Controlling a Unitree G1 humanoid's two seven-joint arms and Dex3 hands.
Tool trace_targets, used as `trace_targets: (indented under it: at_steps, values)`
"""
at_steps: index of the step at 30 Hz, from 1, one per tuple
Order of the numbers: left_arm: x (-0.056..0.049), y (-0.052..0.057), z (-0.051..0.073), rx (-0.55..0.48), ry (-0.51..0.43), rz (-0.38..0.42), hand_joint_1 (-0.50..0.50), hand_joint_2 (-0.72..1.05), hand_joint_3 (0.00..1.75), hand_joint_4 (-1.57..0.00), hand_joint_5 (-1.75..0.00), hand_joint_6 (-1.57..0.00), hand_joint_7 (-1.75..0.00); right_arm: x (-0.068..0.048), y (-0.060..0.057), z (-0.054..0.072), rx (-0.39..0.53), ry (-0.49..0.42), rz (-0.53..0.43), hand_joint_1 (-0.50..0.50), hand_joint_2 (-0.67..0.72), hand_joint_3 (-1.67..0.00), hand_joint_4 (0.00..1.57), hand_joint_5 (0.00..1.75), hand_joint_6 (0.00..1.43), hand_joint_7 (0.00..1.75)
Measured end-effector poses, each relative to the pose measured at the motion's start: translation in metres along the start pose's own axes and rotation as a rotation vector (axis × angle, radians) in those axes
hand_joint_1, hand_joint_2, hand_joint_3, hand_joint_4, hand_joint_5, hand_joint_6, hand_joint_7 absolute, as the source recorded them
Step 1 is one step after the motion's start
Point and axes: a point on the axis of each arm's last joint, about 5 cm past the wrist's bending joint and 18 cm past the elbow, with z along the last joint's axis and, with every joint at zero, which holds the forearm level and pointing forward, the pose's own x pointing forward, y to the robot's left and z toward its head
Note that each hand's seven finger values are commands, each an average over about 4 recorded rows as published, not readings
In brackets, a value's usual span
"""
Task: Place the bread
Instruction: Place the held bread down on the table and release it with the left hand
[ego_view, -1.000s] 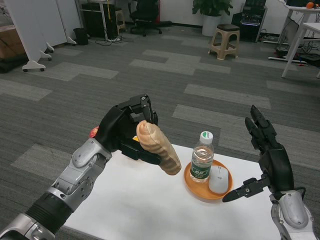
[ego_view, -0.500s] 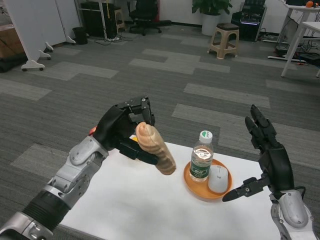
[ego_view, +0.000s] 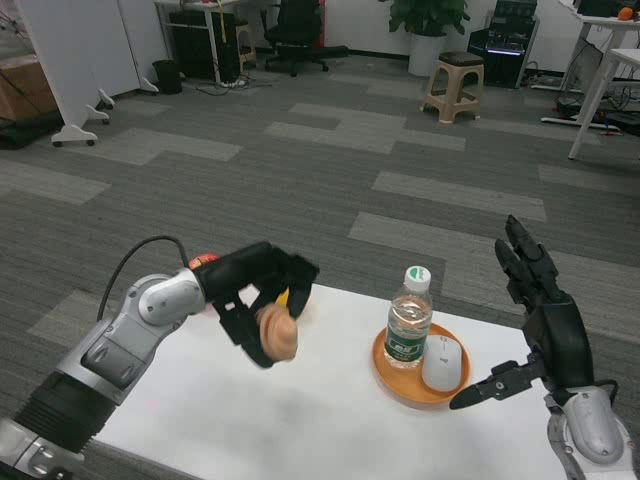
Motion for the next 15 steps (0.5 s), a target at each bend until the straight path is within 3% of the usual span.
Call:
trace_targets:
  at_steps: [4,8,11,15]
  values:
    - [0.012,-0.009,0.004,0.060,0.176,-0.187,0.50,0.52,0.09,-1.35,-1.75,-1.22,-1.68,-0.001,0.000,-0.001,-0.002,0.009,0.000,-0.08,0.15,0.00,0.00,0.00,0.00,0.00]
    - [0.028,-0.016,0.013,0.107,0.301,-0.312,0.50,0.52,0.09,-1.33,-1.75,-1.17,-1.68,-0.002,0.000,-0.003,-0.004,0.021,0.007,-0.08,0.15,0.00,0.00,0.00,0.00,0.00]
    - [0.037,-0.021,0.014,0.153,0.369,-0.354,0.50,0.49,0.09,-1.27,-1.75,-1.13,-1.68,-0.003,0.001,-0.003,-0.003,0.026,0.009,-0.10,0.15,0.00,0.00,0.00,0.00,0.00]
    - [0.046,-0.026,0.004,0.146,0.450,-0.384,0.50,0.43,0.09,-1.10,-1.75,-1.03,-1.68,-0.003,0.002,-0.004,0.001,0.028,0.007,-0.08,0.15,0.00,0.00,0.00,0.00,0.00]
